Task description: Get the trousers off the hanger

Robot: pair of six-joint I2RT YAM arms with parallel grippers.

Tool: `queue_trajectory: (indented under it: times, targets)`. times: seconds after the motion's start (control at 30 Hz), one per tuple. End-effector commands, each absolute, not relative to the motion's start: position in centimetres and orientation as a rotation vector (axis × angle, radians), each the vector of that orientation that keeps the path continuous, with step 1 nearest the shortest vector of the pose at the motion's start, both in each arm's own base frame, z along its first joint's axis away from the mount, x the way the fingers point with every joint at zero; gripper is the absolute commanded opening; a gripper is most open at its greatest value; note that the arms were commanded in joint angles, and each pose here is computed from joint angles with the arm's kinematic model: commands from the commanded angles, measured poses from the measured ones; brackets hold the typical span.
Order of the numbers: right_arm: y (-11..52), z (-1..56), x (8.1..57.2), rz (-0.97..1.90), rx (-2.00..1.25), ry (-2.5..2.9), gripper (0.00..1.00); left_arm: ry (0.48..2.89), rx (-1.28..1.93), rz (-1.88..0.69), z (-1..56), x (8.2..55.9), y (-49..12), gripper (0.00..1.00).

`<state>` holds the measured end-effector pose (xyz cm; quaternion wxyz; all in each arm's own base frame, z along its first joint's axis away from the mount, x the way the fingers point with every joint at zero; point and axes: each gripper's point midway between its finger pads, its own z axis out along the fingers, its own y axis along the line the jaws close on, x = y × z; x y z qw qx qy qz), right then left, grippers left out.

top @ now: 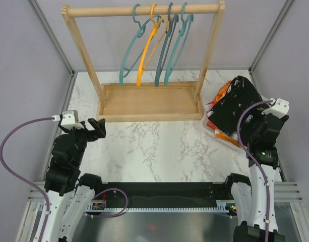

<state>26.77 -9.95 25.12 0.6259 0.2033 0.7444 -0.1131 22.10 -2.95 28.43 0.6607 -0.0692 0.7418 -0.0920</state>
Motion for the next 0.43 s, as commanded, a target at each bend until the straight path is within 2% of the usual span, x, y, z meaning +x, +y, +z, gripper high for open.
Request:
queue_trajectory:
  times: [0.0, 0.4]
  targets:
    - [-11.26, 26.78, 25.80, -0.337, 0.517, 1.669, 0.98, 1.662, -0.150, -0.158, 28.37, 21.97, -2.22, 1.00]
    - [-11.10, 26.54, 25.37, -0.336, 0.516, 1.671, 0.98, 1.669, -0.138, -0.142, 27.78, 21.72, -2.04, 1.00]
